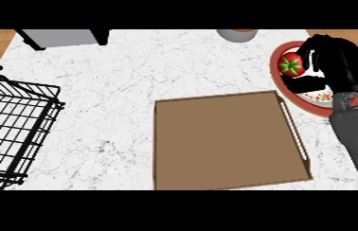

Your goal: Pick the tomato from the tray and place it in the plate

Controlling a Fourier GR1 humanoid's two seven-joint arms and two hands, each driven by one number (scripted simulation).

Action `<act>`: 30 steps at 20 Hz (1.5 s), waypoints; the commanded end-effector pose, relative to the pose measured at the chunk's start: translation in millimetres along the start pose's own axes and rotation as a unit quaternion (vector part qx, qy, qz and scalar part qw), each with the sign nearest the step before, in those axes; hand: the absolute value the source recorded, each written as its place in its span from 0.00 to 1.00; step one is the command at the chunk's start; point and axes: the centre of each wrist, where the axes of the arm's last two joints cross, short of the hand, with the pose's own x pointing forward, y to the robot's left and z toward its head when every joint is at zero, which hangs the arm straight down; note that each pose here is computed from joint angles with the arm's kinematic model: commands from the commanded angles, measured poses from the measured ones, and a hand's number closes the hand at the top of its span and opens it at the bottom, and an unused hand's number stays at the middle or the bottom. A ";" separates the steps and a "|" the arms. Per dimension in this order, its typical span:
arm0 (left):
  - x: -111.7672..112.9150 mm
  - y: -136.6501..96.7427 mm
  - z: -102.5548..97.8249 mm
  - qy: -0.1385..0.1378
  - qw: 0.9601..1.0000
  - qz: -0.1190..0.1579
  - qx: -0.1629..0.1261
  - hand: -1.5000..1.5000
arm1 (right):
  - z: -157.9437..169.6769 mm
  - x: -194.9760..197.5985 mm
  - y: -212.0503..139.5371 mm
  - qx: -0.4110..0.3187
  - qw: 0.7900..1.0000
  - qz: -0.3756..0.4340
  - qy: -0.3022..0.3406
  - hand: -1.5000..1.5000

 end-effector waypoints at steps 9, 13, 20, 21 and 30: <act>97.1 -28.4 6.9 -0.290 0.953 -0.004 -0.083 0.50 | -16.8 -42.2 -13.5 -0.050 0.993 0.011 0.105 1.00; 95.1 -32.0 5.9 -0.287 0.953 -0.007 -0.092 0.50 | -18.4 -61.7 -16.7 -0.041 0.991 0.021 0.124 1.00; 98.9 -32.3 7.1 -0.301 0.949 -0.010 -0.091 0.50 | -13.1 -92.9 3.0 0.031 0.985 0.026 0.170 1.00; 97.2 -33.2 5.4 -0.296 0.951 -0.009 -0.093 0.50 | -9.7 -98.7 8.1 0.050 0.983 0.023 0.175 1.00; 98.7 -33.4 5.1 -0.302 0.949 -0.012 -0.093 0.50 | 0.6 -130.8 25.5 0.171 0.967 0.008 0.188 0.00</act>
